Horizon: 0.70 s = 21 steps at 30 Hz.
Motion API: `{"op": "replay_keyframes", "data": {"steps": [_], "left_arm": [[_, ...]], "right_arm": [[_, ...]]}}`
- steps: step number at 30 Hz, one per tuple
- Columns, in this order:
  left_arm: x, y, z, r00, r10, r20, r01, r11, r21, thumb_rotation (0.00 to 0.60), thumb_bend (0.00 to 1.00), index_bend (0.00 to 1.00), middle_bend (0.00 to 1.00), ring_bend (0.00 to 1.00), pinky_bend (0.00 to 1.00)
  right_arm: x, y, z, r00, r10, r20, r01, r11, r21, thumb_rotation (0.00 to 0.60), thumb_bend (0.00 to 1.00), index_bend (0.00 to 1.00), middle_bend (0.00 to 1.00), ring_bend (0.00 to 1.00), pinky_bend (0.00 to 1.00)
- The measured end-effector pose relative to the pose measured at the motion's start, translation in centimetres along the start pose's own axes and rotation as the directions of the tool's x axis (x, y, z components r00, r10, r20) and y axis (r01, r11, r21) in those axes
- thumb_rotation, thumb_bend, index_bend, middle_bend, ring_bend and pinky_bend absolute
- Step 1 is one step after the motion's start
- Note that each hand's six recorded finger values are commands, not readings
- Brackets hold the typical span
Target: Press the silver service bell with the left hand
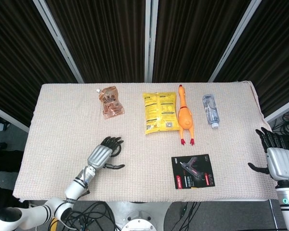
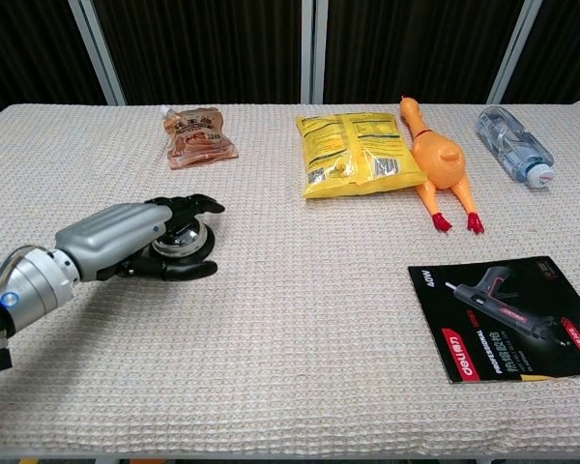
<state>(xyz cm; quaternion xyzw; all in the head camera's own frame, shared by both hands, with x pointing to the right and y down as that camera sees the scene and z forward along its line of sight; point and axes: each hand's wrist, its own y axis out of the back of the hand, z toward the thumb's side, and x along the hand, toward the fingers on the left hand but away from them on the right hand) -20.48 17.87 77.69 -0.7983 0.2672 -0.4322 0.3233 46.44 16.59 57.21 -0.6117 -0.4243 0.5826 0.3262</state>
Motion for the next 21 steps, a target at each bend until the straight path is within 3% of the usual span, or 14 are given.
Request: {"op": "replay_keyframes", "data": {"steps": [5,8,11,13,16,21], "left_arm": [[0.1,4.8,-1.4,0.990,0.140,-0.028,-0.140,0.990,0.012,0.062,0.00,0.03,0.00,0.00,0.00],[-1.3,7.5,-3.7,0.973,0.214,-0.080,-0.211,0.976,0.053,0.059,0.00,0.03,0.00,0.00,0.00],[-4.0,10.2,-6.7,0.940,0.299,-0.164,-0.286,0.953,0.098,0.060,0.00,0.03,0.00,0.00,0.00],[-6.5,11.9,-9.0,0.907,0.353,-0.230,-0.330,0.935,0.133,0.058,0.00,0.03,0.00,0.00,0.00],[-10.2,13.5,-11.8,0.873,0.385,-0.299,-0.341,0.921,0.191,0.060,0.00,0.03,0.00,0.00,0.00],[-15.6,13.8,-14.3,0.862,0.356,-0.361,-0.276,0.927,0.255,0.061,0.00,0.03,0.00,0.00,0.00]], "right_arm": [[0.0,0.1,-0.1,1.000,-0.003,0.000,0.003,1.000,-0.006,0.600,0.00,0.00,0.00,0.00,0.00],[0.1,-0.1,-0.1,1.000,0.002,-0.006,-0.002,1.000,-0.004,0.600,0.00,0.00,0.00,0.00,0.00],[0.1,-0.3,0.4,1.000,0.004,-0.026,-0.004,1.000,-0.002,0.600,0.00,0.00,0.00,0.00,0.00],[0.0,-0.5,0.9,0.999,0.006,-0.047,-0.006,1.000,-0.002,0.600,0.00,0.00,0.00,0.00,0.00],[-0.4,-1.1,1.1,0.998,0.019,-0.062,-0.019,1.000,0.005,0.600,0.00,0.00,0.00,0.00,0.00],[-1.1,-2.6,0.6,0.996,0.068,-0.049,-0.068,0.998,0.007,0.600,0.00,0.00,0.00,0.00,0.00]]}}
